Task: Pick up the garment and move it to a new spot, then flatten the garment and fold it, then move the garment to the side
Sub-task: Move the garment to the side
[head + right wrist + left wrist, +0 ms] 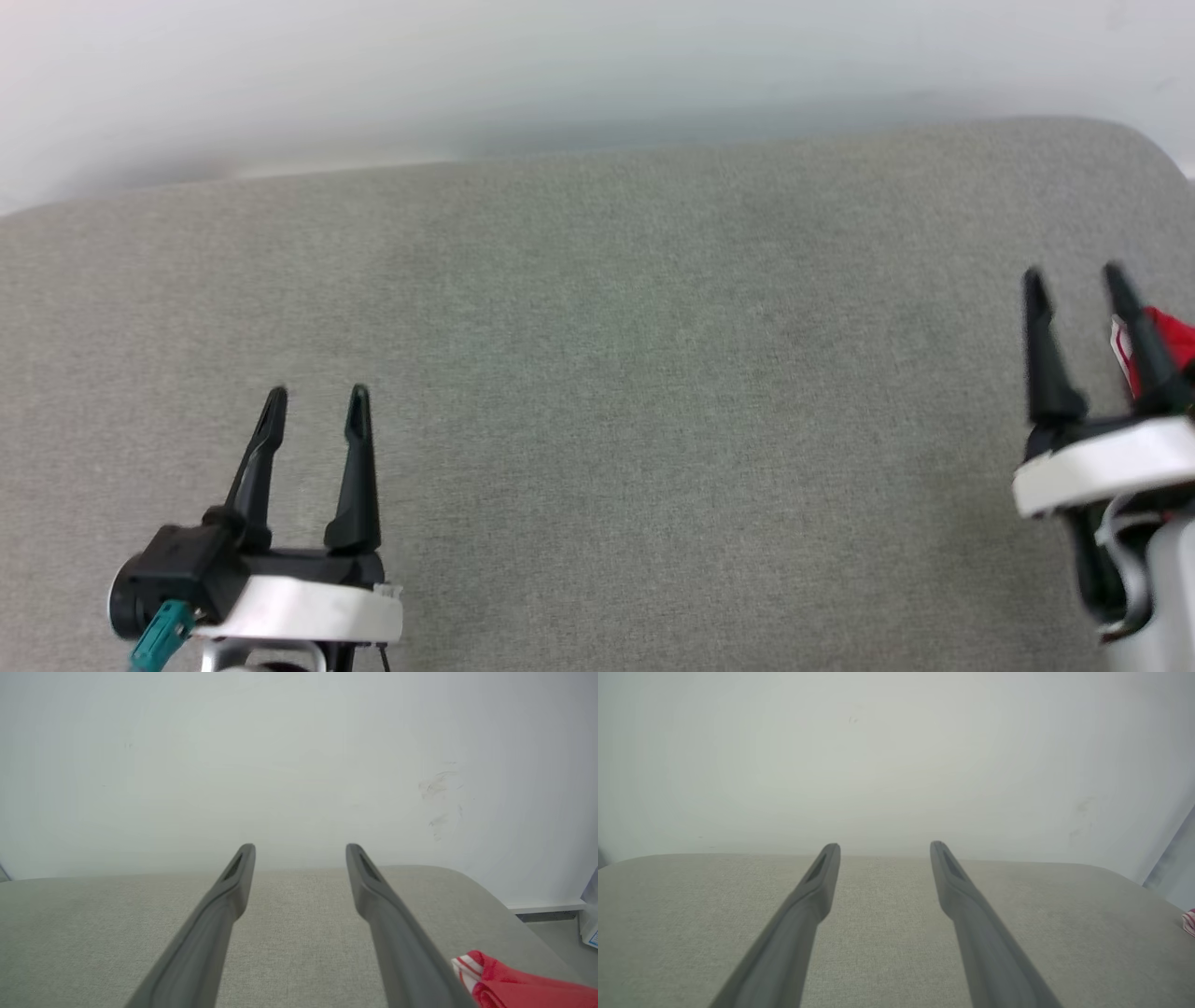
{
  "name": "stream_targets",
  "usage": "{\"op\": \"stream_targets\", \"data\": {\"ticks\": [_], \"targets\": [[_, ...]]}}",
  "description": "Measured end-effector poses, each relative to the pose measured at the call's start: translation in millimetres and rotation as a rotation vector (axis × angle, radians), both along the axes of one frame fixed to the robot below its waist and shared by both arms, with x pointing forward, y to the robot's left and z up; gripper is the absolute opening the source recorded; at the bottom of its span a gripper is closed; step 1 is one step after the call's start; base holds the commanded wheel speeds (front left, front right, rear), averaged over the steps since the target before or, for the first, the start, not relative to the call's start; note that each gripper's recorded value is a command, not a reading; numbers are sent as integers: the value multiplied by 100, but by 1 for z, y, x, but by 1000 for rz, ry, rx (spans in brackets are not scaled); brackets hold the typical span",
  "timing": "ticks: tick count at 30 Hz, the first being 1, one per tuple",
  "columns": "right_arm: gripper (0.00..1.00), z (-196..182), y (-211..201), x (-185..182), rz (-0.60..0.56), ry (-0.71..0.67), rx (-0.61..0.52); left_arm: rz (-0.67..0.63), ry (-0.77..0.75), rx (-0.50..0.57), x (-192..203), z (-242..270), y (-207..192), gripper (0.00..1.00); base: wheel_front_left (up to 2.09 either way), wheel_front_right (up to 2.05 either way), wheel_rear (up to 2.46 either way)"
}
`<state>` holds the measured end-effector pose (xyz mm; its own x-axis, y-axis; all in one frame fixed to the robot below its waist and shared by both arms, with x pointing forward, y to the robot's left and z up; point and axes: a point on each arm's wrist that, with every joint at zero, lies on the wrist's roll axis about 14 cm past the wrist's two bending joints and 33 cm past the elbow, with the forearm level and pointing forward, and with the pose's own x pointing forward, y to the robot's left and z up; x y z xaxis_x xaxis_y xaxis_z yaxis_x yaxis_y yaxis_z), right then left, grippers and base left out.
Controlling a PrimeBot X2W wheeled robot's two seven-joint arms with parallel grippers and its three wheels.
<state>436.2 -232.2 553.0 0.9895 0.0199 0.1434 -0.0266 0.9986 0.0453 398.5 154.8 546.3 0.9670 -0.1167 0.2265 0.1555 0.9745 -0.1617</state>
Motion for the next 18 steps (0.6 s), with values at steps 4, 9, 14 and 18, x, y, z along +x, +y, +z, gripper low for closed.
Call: {"op": "stream_targets", "data": {"ticks": [4, 9, 14, 18], "targets": [[100, -8, 24, -19, 22, -26, 96, 44, 13, -7, -14, -2, 14, 100, 0, 0, 0], [100, -27, 44, -33, 52, 8, 114, 58, 40, -14, -19, -11, 19, 100, 0, 0, 0], [100, -32, 55, -40, 60, 15, 160, 69, 56, -13, -21, -16, 23, 100, 0, 0, 0], [100, -27, 59, -40, 70, -2, 162, 66, 65, -19, -22, -19, 23, 100, 0, 0, 0]]}}
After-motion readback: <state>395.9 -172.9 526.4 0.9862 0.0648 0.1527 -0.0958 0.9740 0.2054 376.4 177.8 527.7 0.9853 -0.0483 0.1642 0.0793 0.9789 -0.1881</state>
